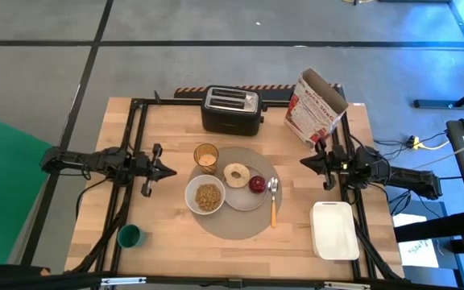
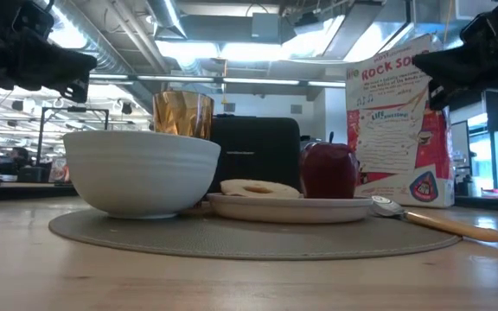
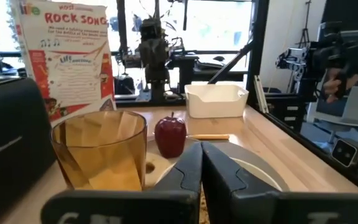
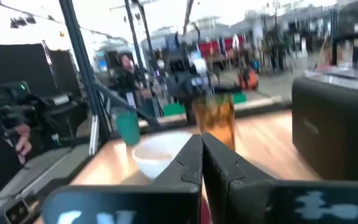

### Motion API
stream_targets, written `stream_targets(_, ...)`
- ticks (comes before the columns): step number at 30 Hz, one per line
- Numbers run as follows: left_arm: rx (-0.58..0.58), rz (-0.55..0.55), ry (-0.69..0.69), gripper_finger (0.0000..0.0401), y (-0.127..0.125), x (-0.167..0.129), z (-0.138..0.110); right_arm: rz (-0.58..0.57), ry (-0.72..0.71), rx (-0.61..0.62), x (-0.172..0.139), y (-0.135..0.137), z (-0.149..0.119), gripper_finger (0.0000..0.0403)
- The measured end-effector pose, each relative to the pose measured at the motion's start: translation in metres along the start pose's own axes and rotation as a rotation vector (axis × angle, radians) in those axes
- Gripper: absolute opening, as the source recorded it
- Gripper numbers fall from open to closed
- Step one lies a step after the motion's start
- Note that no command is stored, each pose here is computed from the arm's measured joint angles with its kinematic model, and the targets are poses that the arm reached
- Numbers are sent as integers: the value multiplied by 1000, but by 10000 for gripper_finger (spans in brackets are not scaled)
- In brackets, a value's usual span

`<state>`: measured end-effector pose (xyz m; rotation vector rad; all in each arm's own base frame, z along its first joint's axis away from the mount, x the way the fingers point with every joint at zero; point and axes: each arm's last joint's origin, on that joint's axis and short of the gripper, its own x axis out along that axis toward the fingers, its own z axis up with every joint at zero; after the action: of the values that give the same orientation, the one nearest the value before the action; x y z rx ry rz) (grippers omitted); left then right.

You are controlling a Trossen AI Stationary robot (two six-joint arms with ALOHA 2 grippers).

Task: Arrange a breakfast setting
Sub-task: Return to Home Position

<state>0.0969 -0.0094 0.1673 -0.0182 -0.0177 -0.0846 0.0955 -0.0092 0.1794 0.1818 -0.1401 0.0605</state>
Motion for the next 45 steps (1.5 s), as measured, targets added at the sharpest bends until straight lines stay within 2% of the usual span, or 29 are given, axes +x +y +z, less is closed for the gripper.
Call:
stream_targets(4, 5, -17, 4, 0, 0, 0, 0, -52, 83, 45, 0, -3, -9, 0)
stream_targets(9, -4, -15, 11, 0, 0, 1, -1, -125, 80, 44, 0, -5, -9, 0)
stream_targets(45, 1, -4, 12, 0, 0, 1, -1, -129, 88, 47, 0, -5, -10, 1)
